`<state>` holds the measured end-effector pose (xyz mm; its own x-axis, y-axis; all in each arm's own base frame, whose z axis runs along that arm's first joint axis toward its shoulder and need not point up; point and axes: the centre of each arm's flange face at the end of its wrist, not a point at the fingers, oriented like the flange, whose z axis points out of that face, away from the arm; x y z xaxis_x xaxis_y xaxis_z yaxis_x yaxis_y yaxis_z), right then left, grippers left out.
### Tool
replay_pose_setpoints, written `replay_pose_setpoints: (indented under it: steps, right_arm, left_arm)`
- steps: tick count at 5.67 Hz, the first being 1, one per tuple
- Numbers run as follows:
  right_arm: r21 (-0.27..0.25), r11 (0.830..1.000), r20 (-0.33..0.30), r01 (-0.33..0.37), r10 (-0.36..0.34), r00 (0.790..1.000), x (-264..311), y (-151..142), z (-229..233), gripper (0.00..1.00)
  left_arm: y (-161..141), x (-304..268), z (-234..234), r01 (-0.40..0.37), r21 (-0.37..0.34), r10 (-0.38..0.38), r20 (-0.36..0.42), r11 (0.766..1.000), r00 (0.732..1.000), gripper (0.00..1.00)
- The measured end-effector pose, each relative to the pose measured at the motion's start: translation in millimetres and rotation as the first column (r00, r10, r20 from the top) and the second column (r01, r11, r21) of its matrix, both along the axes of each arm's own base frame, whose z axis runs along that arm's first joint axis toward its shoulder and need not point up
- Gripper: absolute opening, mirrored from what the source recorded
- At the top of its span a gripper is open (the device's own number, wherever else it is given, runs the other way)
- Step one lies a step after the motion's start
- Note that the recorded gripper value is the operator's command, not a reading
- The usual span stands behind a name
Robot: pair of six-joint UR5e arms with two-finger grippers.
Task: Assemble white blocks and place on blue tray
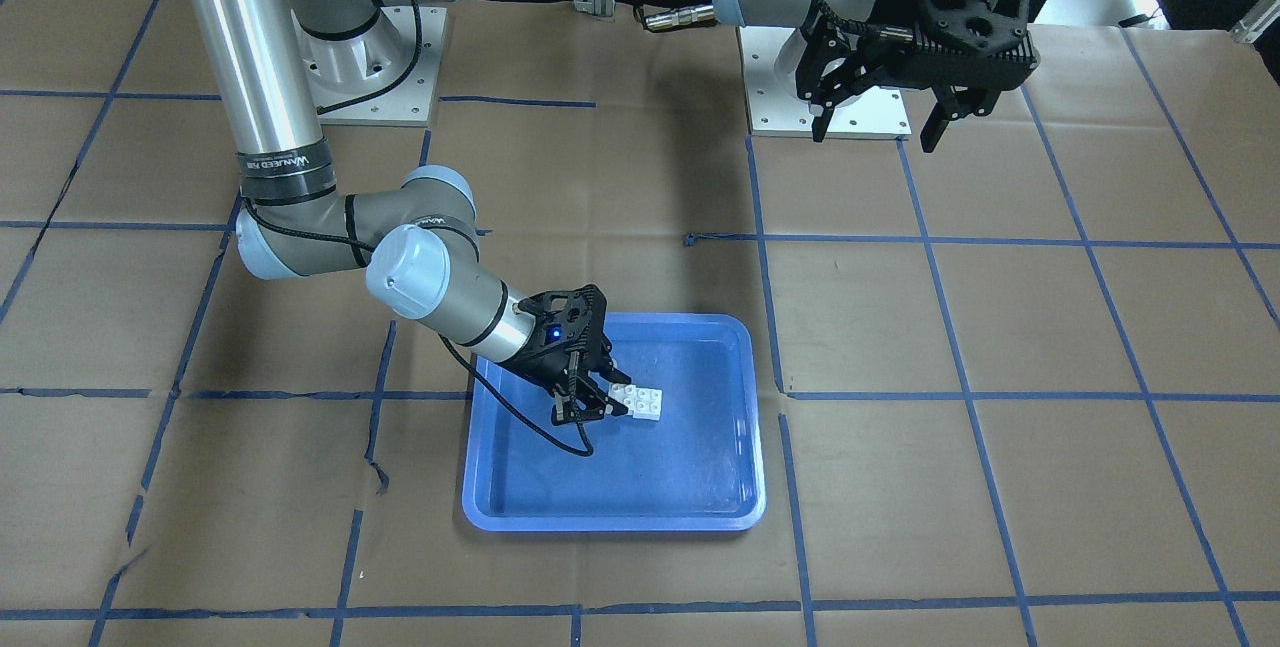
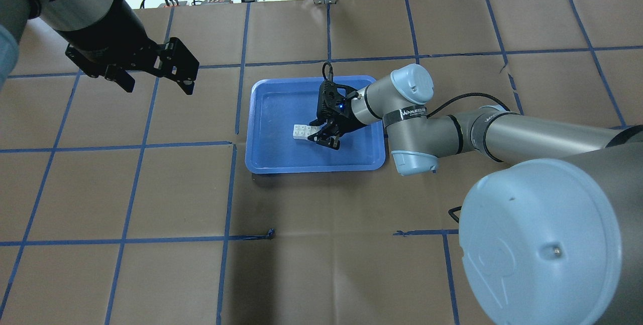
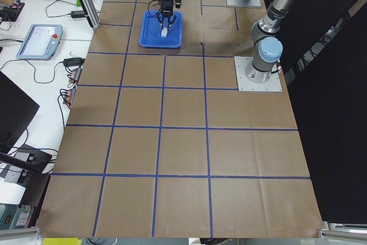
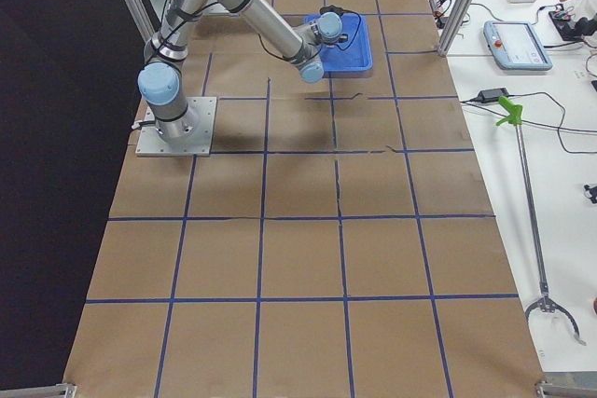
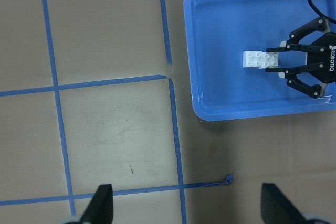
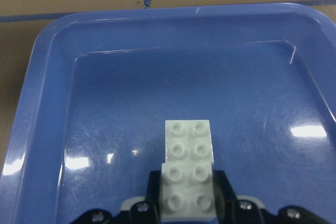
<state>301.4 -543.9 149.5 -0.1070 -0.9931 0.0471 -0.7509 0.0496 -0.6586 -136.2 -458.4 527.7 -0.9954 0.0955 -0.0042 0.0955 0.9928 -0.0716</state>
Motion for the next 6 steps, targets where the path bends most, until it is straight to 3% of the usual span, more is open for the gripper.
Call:
replay_pose_setpoints:
  steps: [1,2,3,4,6]
  right_arm:
    - [0.0,1.0,0.001,-0.001,0.001,1.0,0,0,0,0.57]
    - [-0.001,1.0,0.002,0.0,0.0,1.0,0,0,1,0.85]
    - [-0.003,1.0,0.002,0.001,-0.001,1.0,0,-1,2,1.0]
    - [0.004,1.0,0.004,0.016,-0.016,1.0,0,-1,5,1.0]
    - [0.064,0.99,-0.011,0.124,-0.124,0.992,-3,-16,37,1.0]
  left_arm:
    - [0,-2,0,0.004,0.001,-0.004,0.001,1.0,1.0,0.99]
    - [0,-3,-1,0.006,0.002,-0.006,0.001,1.0,1.0,0.99]
    - [0,-3,-1,0.006,0.002,-0.006,0.001,1.0,1.0,0.99]
    - [-1,-3,-1,0.006,0.003,-0.006,0.001,1.0,1.0,0.99]
    - [-1,-2,0,0.003,-0.002,-0.003,-0.002,1.0,1.0,0.99]
